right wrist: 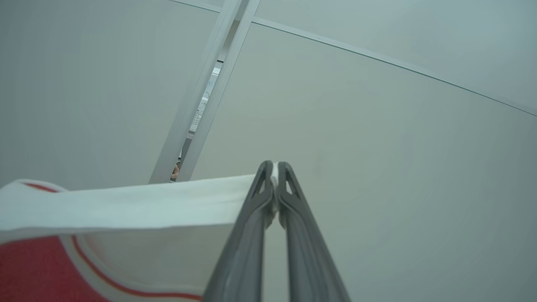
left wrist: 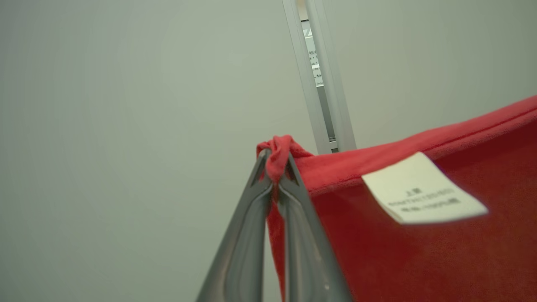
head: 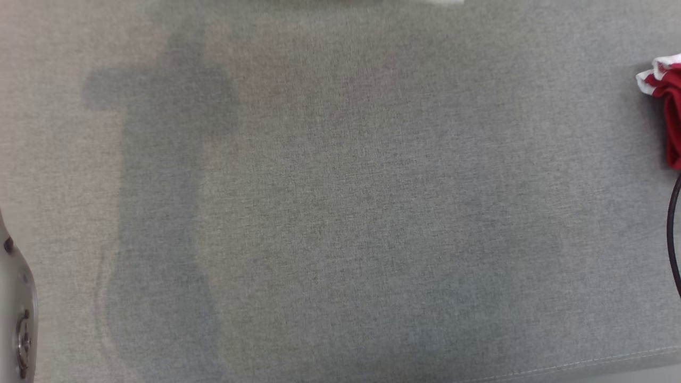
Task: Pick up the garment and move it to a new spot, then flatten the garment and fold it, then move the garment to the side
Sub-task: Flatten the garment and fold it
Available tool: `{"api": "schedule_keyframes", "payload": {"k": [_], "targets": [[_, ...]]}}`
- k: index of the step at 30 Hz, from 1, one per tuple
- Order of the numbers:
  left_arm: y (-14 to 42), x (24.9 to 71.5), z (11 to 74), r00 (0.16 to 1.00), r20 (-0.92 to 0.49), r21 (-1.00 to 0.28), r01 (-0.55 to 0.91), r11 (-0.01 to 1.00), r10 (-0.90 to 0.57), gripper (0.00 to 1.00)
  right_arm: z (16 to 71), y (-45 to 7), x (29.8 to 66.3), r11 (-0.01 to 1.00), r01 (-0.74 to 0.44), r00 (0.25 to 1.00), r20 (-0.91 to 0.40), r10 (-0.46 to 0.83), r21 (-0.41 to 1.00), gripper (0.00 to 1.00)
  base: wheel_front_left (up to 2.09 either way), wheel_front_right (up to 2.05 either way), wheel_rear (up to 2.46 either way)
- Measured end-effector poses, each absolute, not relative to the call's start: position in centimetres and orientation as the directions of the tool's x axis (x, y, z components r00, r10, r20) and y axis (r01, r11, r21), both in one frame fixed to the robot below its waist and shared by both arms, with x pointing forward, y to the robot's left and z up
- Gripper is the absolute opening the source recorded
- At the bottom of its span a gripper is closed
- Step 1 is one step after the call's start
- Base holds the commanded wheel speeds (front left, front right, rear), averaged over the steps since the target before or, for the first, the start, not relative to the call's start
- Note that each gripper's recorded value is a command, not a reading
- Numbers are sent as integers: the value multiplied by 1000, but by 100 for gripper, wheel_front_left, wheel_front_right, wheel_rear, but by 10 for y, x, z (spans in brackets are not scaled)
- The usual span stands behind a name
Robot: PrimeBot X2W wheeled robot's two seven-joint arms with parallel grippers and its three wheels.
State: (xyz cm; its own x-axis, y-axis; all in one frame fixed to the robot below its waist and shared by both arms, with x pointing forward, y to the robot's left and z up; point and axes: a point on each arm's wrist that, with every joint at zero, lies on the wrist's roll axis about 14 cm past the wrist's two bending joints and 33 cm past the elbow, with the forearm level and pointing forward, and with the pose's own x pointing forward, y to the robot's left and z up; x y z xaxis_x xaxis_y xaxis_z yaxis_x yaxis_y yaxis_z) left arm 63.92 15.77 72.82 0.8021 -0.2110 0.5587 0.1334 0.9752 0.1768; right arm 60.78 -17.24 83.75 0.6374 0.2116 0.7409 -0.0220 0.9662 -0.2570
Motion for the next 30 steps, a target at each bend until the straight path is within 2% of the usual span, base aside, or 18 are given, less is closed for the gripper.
{"api": "schedule_keyframes", "payload": {"k": [4, 6, 9, 13, 16, 20, 23, 30], "targets": [[159, 659, 697, 836, 515, 139, 137, 981, -190, 0, 816, -178, 626, 969, -17, 664, 722, 194, -245, 0, 0, 0, 0], [160, 663, 676, 855, 483, 125, 143, 982, -186, 0, 790, -182, 635, 971, -29, 701, 688, 188, -236, 0, 0, 0, 0], [165, 657, 634, 894, 418, 77, 143, 987, -162, 0, 738, -187, 643, 978, -60, 776, 607, 171, -199, 0, 0, 0, 0], [169, 634, 575, 944, 304, -9, 135, 991, -126, 0, 680, -196, 633, 988, -87, 846, 514, 141, -127, 0, 0, 0, 0], [174, 602, 511, 984, 159, -108, 98, 989, -80, 0, 619, -199, 612, 993, -105, 909, 399, 119, -55, 0, 0, 0, 0], [188, 559, 458, 1000, 18, -221, -1, 975, 5, 0, 559, -203, 576, 995, -95, 959, 270, 84, 28, 0, 0, 0, 0], [191, 517, 424, 996, -90, -236, -48, 970, 27, 0, 522, -209, 538, 995, -66, 984, 170, 52, 74, 0, 0, 0, 0], [203, 456, 399, 979, -193, -243, -114, 963, 67, 0, 484, -216, 473, 997, -29, 999, 43, 26, 78, 0, 0, 0, 0]]}}
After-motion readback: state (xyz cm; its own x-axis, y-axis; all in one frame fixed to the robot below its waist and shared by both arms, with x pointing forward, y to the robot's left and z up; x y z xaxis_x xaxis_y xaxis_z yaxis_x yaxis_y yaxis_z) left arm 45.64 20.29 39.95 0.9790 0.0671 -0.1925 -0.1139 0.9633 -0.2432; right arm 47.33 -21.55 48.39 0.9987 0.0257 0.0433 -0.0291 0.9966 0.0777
